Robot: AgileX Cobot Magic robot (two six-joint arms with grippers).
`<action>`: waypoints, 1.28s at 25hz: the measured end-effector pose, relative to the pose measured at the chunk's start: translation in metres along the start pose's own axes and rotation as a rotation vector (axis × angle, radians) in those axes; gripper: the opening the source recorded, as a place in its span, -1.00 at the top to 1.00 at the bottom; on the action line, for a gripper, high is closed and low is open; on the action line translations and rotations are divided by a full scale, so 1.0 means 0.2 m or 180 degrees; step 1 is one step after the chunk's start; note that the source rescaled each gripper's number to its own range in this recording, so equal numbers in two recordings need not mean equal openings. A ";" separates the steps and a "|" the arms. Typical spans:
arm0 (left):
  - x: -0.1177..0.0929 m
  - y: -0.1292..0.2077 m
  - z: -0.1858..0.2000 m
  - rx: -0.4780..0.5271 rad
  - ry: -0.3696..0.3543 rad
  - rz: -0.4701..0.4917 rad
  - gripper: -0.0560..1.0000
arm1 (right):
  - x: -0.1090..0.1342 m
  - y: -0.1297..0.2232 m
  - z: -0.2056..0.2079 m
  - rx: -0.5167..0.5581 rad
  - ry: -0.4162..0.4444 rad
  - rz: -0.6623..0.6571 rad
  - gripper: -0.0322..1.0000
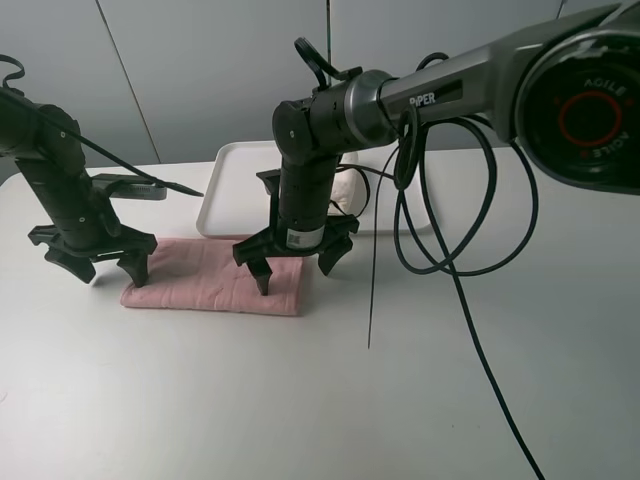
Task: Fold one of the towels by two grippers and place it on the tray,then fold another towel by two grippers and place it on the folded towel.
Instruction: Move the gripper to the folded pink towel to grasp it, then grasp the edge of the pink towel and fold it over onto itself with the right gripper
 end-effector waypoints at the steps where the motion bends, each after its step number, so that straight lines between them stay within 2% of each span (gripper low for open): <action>1: 0.00 0.00 0.00 0.0000 0.0000 0.0000 -0.93 | 0.00 0.00 0.00 0.0000 0.0008 -0.0003 -0.82; 3: 0.00 0.00 0.00 0.0000 0.0000 0.0000 -0.93 | -0.01 0.00 0.00 -0.0006 0.0027 0.0005 -0.63; 9: 0.00 0.00 0.00 -0.0001 -0.0004 -0.0019 -0.93 | 0.05 -0.02 -0.02 -0.0077 -0.0031 0.0102 0.40; 12: 0.00 0.00 0.00 -0.0001 -0.0004 -0.0019 -0.93 | 0.09 -0.03 -0.03 -0.0118 -0.0085 0.0152 0.71; 18: 0.00 0.00 0.00 0.0003 -0.0010 -0.0024 -0.93 | 0.10 -0.03 -0.03 -0.0131 -0.0124 0.0159 0.85; 26: 0.00 0.00 0.00 0.0003 -0.0010 -0.0024 -0.93 | 0.11 -0.04 -0.01 -0.0155 -0.0123 0.0305 0.85; 32: 0.00 0.00 0.00 0.0002 -0.0009 -0.0030 -0.93 | 0.15 -0.07 0.18 -0.0355 -0.0139 0.0477 0.85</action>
Point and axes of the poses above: a point on each arm's last joint axis where the gripper is mounted, z pointing back along that axis away from the gripper, x along the wrist's bending axis when the last joint is at zero, y = z × x, the point moved 10 cm from there along -z, pointing out along that axis toward the gripper, and after that the axes turned 14 degrees about z, right-handed, at the moved point
